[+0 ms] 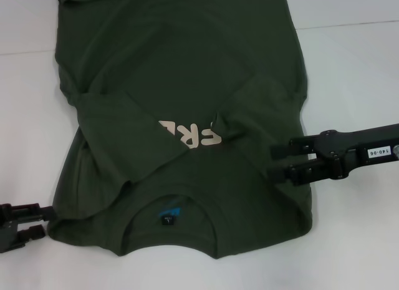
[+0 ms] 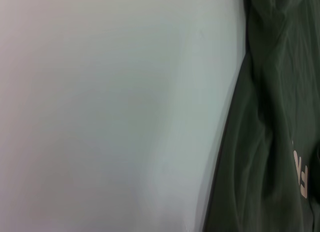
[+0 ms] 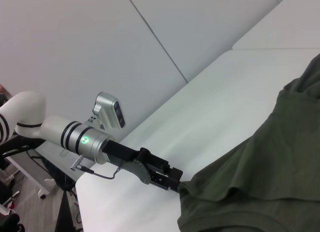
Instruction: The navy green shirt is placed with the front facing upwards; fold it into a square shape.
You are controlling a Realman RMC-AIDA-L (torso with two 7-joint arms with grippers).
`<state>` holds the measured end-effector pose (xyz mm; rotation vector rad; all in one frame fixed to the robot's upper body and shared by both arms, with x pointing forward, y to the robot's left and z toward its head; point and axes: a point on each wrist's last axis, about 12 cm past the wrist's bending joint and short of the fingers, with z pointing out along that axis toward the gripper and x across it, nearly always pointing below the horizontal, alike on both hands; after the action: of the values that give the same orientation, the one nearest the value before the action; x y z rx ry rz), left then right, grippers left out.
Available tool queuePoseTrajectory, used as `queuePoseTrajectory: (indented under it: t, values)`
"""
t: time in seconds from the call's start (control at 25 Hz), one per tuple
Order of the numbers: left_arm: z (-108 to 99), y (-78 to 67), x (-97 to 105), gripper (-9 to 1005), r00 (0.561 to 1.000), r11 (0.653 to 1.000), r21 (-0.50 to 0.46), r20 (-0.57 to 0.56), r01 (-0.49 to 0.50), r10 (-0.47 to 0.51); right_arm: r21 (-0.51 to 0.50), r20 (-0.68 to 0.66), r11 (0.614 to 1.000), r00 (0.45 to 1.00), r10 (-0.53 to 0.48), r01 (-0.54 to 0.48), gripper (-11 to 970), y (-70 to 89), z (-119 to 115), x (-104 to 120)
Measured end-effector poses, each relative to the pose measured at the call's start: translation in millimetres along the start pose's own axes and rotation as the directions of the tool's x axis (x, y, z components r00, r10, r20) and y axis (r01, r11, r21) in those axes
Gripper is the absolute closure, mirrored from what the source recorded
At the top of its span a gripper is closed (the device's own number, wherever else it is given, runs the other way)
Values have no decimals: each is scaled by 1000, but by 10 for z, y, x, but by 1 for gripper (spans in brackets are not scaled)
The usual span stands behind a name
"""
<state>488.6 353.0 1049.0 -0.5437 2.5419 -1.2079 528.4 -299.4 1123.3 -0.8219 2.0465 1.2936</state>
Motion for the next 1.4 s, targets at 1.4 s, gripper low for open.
queuePoseTrajectory:
  t: [1.4]
  values:
    - [193,-108,-39,531,999,1000,25,-48,16,-15,1,1,1000,1000,4,-4,33,1,-14,16]
